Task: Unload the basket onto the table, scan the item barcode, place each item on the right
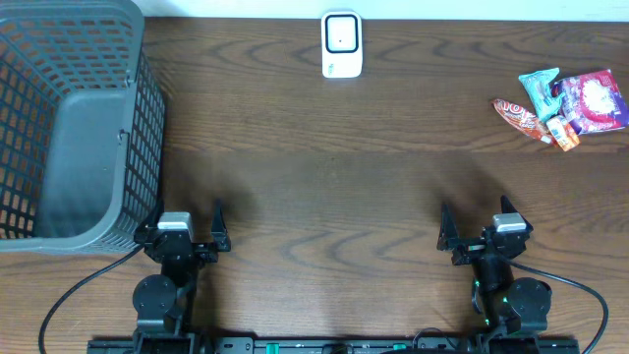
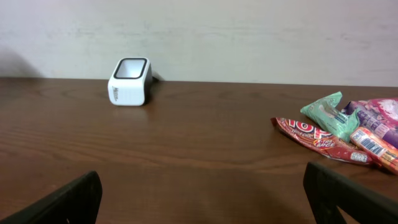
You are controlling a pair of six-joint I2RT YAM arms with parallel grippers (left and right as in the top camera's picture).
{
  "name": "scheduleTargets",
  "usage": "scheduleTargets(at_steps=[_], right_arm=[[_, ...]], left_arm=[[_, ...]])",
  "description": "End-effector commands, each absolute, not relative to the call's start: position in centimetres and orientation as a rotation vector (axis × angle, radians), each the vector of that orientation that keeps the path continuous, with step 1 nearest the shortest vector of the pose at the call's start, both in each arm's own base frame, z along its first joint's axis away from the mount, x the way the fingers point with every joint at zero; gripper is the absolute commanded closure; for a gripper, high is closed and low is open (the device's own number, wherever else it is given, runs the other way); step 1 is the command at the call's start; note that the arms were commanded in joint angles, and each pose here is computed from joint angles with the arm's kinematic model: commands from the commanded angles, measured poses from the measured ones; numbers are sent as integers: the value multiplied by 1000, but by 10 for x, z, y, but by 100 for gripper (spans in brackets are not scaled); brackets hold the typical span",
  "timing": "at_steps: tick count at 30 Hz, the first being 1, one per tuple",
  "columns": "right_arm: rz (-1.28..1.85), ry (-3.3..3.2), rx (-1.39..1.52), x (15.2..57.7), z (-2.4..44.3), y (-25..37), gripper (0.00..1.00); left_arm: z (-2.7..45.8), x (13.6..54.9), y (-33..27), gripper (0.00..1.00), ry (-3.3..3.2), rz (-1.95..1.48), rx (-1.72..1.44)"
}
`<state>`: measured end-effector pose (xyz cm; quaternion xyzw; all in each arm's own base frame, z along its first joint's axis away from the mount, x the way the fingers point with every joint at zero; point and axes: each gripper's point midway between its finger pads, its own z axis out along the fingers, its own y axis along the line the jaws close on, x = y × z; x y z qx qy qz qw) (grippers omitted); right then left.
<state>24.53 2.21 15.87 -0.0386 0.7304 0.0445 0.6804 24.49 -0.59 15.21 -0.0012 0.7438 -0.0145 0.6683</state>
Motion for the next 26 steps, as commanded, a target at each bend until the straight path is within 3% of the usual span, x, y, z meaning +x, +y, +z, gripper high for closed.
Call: scheduleTargets(at_steps=[1,26], right_arm=[[91,1638,-102,245,158,23,1],[91,1638,-102,245,158,23,1]], left_arm=[[136,244,2,2,1729,12,-26],[136,244,2,2,1729,12,-26]])
